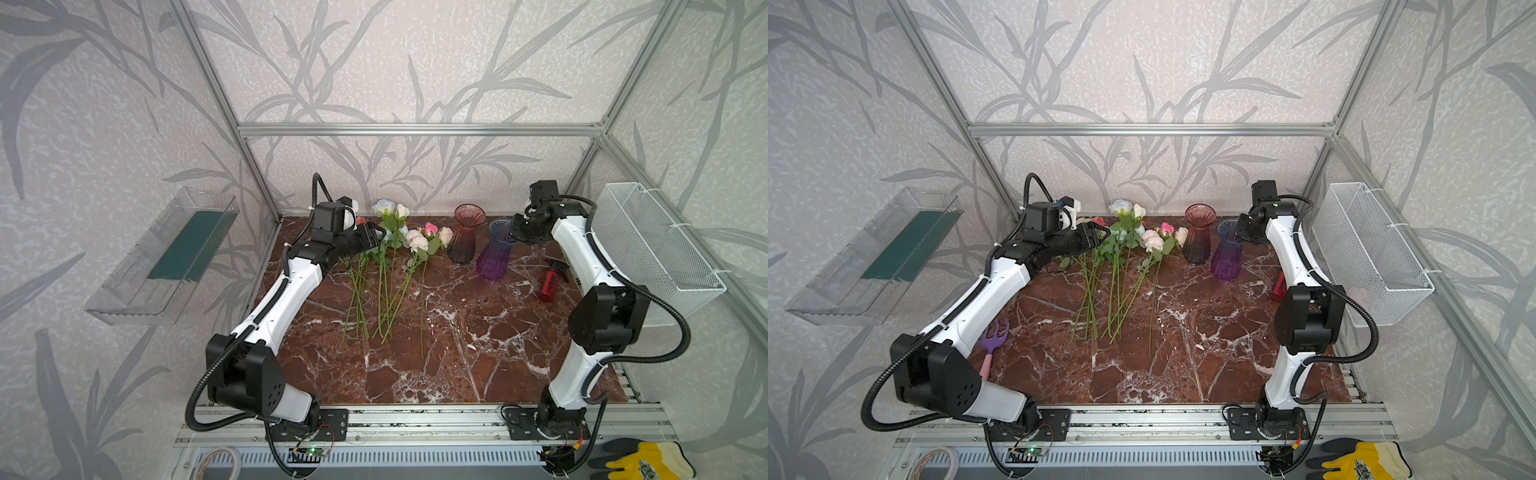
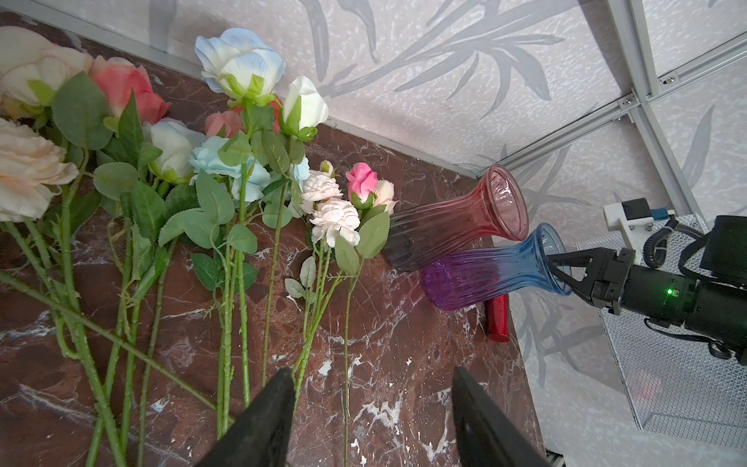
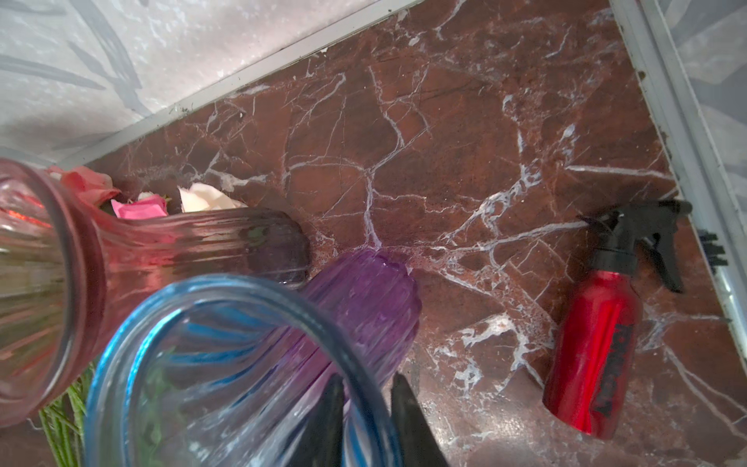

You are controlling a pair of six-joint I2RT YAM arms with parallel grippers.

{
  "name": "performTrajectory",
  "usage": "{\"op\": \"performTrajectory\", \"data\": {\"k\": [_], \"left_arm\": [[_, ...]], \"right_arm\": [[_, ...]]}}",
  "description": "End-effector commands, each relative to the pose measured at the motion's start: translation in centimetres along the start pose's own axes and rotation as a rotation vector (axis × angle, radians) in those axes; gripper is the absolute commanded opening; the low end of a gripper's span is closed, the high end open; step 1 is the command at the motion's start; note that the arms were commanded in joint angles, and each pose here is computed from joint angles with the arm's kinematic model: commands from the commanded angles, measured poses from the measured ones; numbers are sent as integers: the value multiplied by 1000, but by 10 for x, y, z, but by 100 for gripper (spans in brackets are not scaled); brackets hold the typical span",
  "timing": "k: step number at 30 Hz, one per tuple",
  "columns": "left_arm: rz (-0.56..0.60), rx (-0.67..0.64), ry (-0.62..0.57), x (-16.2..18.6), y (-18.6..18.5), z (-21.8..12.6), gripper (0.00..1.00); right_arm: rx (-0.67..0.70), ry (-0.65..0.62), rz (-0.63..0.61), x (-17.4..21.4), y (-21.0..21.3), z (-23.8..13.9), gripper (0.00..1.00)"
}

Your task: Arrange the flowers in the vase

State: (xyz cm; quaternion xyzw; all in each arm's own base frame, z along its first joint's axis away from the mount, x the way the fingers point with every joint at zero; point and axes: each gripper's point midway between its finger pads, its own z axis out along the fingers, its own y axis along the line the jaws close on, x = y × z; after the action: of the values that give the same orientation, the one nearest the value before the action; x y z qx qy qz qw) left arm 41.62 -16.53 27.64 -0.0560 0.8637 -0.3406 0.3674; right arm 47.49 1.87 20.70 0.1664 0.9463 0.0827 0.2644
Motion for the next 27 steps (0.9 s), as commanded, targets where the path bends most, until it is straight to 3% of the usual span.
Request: {"op": "performTrajectory", "data": {"k": [1, 5, 19, 27], "left_arm": [[2, 14, 0, 0, -2, -2, 63], [15, 8, -8, -1, -3, -6, 62], [41, -55, 33, 7, 6, 3, 58], [115, -77, 146, 38, -4, 23, 56]], "right_arm": [[-28, -16, 29, -2, 1, -7, 14], [-54, -37, 65, -4, -1, -19, 0], [-224, -82, 82, 18, 19, -81, 0], [-338, 22, 69, 66, 37, -98, 0]]}}
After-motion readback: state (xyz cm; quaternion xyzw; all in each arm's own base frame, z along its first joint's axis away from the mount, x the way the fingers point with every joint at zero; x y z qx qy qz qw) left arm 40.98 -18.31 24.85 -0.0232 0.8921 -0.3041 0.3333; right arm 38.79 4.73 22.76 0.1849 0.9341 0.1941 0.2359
